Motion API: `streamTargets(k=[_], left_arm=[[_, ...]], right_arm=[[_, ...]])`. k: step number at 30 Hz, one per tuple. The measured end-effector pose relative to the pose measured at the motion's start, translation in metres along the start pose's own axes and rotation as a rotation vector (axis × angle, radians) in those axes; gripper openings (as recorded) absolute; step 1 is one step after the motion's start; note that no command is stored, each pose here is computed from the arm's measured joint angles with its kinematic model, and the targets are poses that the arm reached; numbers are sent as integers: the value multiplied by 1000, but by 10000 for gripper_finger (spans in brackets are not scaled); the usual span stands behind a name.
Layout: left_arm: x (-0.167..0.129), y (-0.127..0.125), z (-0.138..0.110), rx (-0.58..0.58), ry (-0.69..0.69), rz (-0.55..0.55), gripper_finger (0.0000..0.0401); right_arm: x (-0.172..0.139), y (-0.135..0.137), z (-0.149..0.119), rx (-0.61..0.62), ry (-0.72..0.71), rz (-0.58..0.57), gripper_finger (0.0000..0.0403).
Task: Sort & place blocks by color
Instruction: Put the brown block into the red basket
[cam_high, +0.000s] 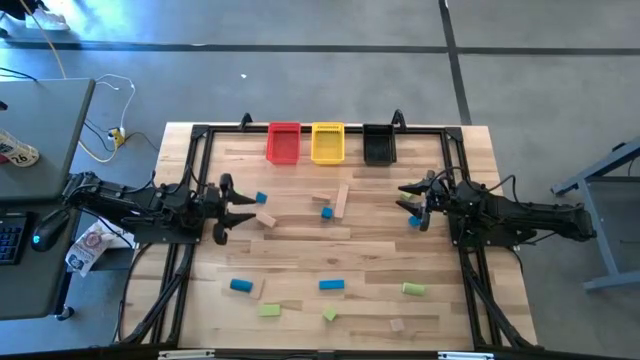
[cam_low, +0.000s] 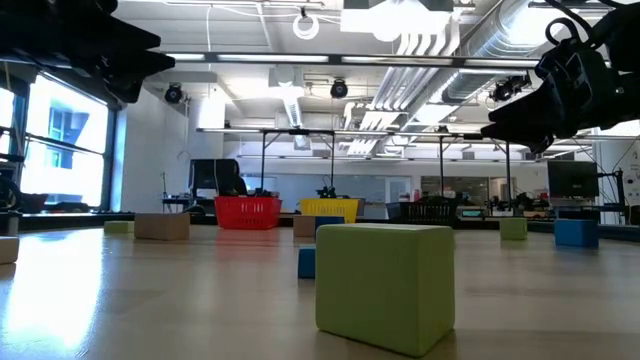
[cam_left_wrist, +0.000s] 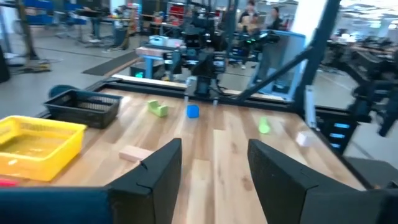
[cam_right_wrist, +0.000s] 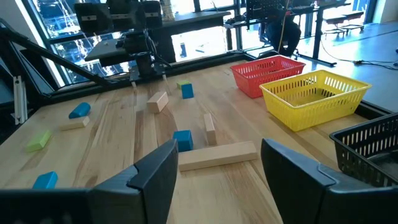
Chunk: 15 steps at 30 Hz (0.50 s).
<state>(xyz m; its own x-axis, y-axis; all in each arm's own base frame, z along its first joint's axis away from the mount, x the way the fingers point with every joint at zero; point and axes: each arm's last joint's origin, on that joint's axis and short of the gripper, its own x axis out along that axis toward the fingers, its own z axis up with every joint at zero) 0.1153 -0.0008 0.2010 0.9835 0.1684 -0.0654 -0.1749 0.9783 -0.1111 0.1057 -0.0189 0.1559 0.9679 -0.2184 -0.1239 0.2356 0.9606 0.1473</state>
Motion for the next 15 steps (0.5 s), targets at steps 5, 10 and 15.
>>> streamTargets(k=[5,10,15], left_arm=[[0,4,1,12,-18,145,213],[-1,6,7,41,-85,237,240],[-2,3,20,114,-161,163,237]], right_arm=[[0,0,0,0,0,0,218],[0,0,0,0,1,0,218],[0,0,0,0,0,0,218]])
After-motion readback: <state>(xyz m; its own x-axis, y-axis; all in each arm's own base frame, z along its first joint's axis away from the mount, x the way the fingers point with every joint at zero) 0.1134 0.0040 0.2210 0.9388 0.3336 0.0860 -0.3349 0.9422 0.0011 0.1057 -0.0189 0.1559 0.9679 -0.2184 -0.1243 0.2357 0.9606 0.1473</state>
